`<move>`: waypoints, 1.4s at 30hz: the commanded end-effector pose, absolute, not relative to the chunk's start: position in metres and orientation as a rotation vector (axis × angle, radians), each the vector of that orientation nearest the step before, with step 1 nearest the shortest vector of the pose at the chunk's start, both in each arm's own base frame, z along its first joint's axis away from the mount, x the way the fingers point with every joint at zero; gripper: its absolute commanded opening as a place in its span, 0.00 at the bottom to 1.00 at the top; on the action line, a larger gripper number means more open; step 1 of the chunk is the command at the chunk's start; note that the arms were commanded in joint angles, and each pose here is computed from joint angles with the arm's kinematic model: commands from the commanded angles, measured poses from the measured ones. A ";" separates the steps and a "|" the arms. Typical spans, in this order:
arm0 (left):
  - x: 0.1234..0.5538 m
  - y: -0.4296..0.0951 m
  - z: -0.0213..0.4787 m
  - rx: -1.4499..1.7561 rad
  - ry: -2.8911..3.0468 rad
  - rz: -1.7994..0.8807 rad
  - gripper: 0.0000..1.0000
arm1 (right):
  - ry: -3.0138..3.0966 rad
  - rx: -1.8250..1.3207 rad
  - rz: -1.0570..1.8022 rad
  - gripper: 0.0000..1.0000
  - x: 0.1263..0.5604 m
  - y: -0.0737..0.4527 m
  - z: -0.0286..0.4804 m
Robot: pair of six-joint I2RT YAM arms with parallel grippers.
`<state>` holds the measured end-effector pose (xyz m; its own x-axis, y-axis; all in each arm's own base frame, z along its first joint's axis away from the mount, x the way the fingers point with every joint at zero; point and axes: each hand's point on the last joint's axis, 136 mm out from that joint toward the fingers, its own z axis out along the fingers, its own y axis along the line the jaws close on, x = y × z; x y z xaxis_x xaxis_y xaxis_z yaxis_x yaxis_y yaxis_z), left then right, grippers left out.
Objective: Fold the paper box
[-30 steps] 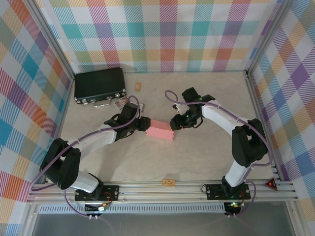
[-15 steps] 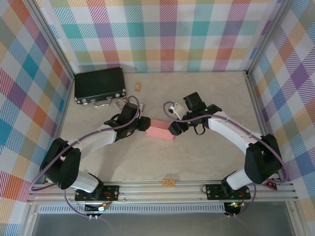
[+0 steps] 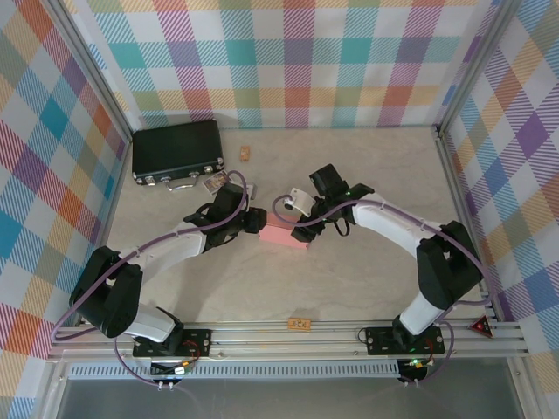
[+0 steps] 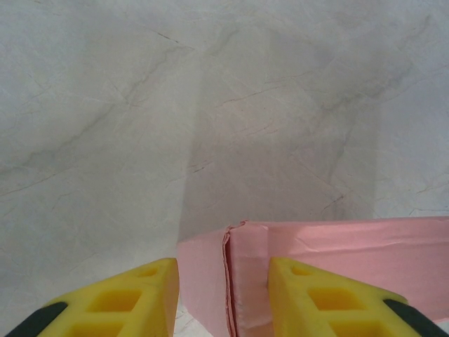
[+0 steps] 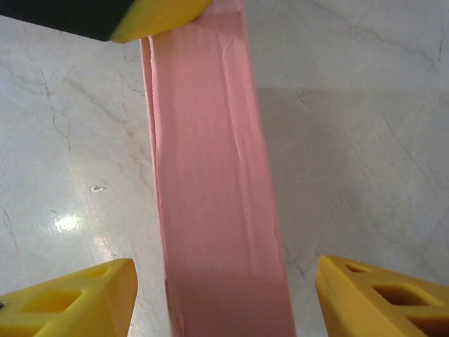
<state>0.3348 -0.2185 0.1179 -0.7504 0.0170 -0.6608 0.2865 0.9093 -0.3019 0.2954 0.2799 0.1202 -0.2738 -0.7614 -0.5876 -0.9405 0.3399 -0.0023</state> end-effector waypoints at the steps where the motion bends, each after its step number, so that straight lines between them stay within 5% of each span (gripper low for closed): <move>1: 0.311 -0.200 0.082 0.219 2.519 -0.422 0.38 | 2.037 -1.557 0.462 0.69 0.302 0.290 0.125; 12: 0.313 -0.201 0.082 0.219 2.521 -0.421 0.38 | 2.096 -1.669 0.464 0.62 0.293 0.294 0.096; 23: 0.317 -0.202 0.109 0.210 2.446 -0.447 0.41 | 2.043 -1.682 0.345 0.41 0.301 0.295 0.096; 42: 0.310 -0.144 0.163 0.061 2.247 -0.233 0.44 | 1.839 -1.529 -0.196 0.39 0.372 0.270 0.115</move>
